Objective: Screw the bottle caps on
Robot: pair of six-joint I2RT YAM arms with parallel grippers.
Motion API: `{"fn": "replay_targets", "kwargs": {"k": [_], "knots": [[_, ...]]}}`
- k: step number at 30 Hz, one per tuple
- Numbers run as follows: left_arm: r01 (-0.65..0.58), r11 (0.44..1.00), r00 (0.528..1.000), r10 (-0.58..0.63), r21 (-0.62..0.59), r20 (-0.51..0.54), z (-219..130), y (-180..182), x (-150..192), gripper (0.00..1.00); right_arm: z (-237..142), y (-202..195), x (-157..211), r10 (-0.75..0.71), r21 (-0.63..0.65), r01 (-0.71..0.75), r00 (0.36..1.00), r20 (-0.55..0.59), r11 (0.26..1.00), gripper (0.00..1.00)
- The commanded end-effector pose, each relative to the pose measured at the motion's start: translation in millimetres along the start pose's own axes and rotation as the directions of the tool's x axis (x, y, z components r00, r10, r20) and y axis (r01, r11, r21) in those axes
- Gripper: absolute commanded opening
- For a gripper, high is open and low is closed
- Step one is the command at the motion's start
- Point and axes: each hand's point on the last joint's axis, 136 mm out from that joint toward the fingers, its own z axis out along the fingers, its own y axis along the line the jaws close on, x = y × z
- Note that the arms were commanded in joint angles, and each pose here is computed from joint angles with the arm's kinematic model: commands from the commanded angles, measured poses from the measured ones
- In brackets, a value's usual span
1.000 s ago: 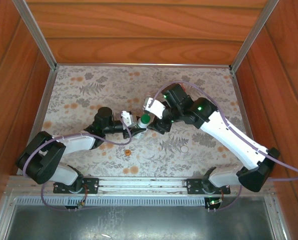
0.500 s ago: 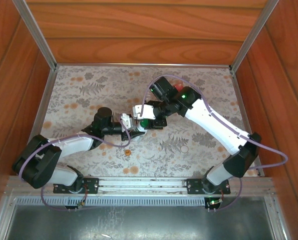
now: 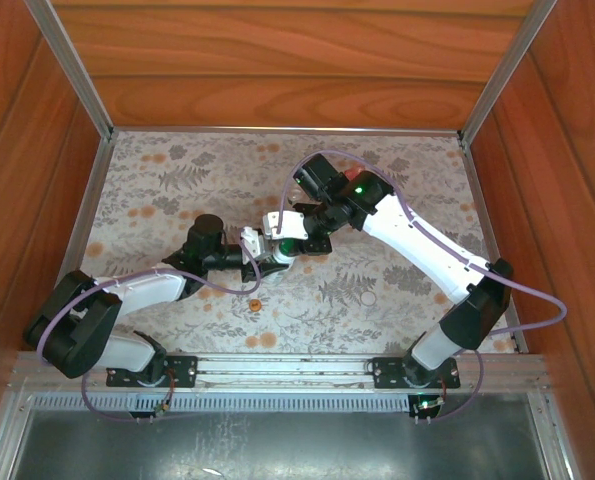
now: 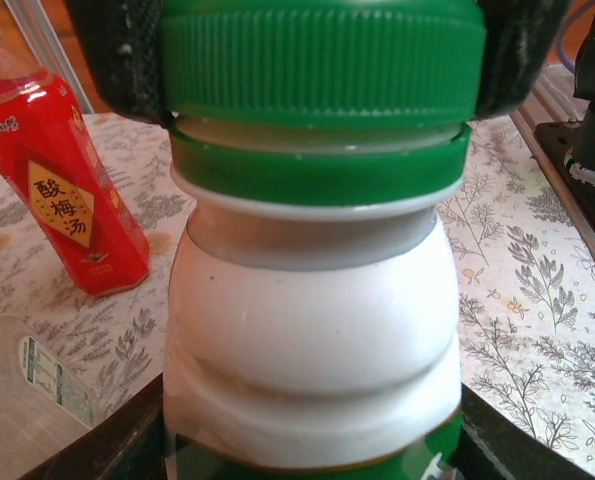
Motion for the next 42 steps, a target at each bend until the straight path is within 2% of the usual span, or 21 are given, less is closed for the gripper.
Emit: {"fn": "replay_targets", "kwargs": {"k": [1, 3, 5, 8, 9, 12, 14, 16, 17, 22, 23, 24, 25, 27, 30, 33, 42], "knots": [[-0.046, 0.998, 0.999, 0.046, -0.031, 0.02, -1, 13, -15, 0.51, -3, -4, -1, 0.077, 0.012, -0.077, 0.997, 0.011, 0.997, 0.39], [-0.053, 0.996, 0.999, 0.053, -0.068, 0.009, 0, 21, -16, 0.51, -3, -17, -6, 0.221, 0.062, -0.223, 0.974, 0.043, 0.973, 0.33], [-0.067, 0.993, 0.998, 0.066, -0.094, -0.006, 1, 27, -14, 0.51, -5, -35, -10, 0.425, 0.125, -0.436, 0.899, 0.103, 0.891, 0.29], [-0.078, 0.991, 0.997, 0.077, -0.11, -0.017, 2, 31, -12, 0.52, -4, -45, -6, 0.704, 0.138, -0.725, 0.688, 0.176, 0.675, 0.19], [-0.079, 0.991, 0.997, 0.077, -0.11, -0.017, 2, 32, -12, 0.52, -3, -42, -4, 0.781, 0.116, -0.802, 0.597, 0.183, 0.585, 0.14], [-0.069, 0.992, 0.998, 0.067, -0.102, -0.02, 3, 31, -9, 0.52, -2, -35, -4, 0.932, 0.054, -0.95, 0.313, 0.181, 0.309, 0.12], [-0.063, 0.993, 0.998, 0.061, -0.097, -0.021, 4, 31, -8, 0.52, 2, -28, -11, 0.956, -0.001, -0.969, 0.242, 0.164, 0.246, 0.17], [-0.061, 0.994, 0.998, 0.059, -0.094, -0.02, 5, 31, -8, 0.52, 2, -27, -11, 0.954, -0.001, -0.966, 0.256, 0.159, 0.259, 0.21], [-0.059, 0.994, 0.998, 0.058, -0.092, -0.018, 5, 30, -9, 0.52, 1, -27, -8, 0.942, 0.023, -0.955, 0.295, 0.158, 0.295, 0.23], [-0.061, 0.993, 0.998, 0.059, -0.098, -0.022, 0, 26, -5, 0.52, -12, -17, -1, 0.727, 0.11, -0.734, 0.679, 0.104, 0.67, 0.51], [-0.066, 0.993, 0.998, 0.065, -0.095, -0.022, -1, 24, -5, 0.52, -15, -10, -3, 0.616, 0.1, -0.623, 0.782, 0.092, 0.776, 0.59], [-0.064, 0.994, 0.998, 0.062, -0.091, -0.025, -2, 22, -3, 0.52, -16, -2, -2, 0.508, 0.09, -0.514, 0.858, 0.081, 0.853, 0.63], [-0.064, 0.994, 0.998, 0.062, -0.085, -0.024, -2, 20, -2, 0.52, -17, 1, -1, 0.426, 0.098, -0.433, 0.901, 0.079, 0.896, 0.69], [-0.059, 0.996, 0.998, 0.058, -0.063, -0.019, -2, 15, -1, 0.52, -22, 4, -2, 0.258, 0.126, -0.268, 0.962, 0.093, 0.955, 0.74], [-0.044, 0.999, 0.999, 0.044, -0.027, -0.007, -1, 9, -2, 0.52, -24, 16, -4, 0.017, 0.088, -0.023, 0.997, 0.073, 0.996, 0.78], [-0.04, 0.999, 0.999, 0.04, -0.007, 0.001, -1, 6, -4, 0.52, -23, 19, -6, -0.087, 0.036, 0.085, 0.995, 0.057, 0.996, 0.79], [-0.036, 0.999, 0.999, 0.035, 0.02, 0.012, -2, 1, -6, 0.52, -7, 1, -5, -0.089, 0.008, 0.089, 0.996, 0.01, 0.996, 0.6]]}}
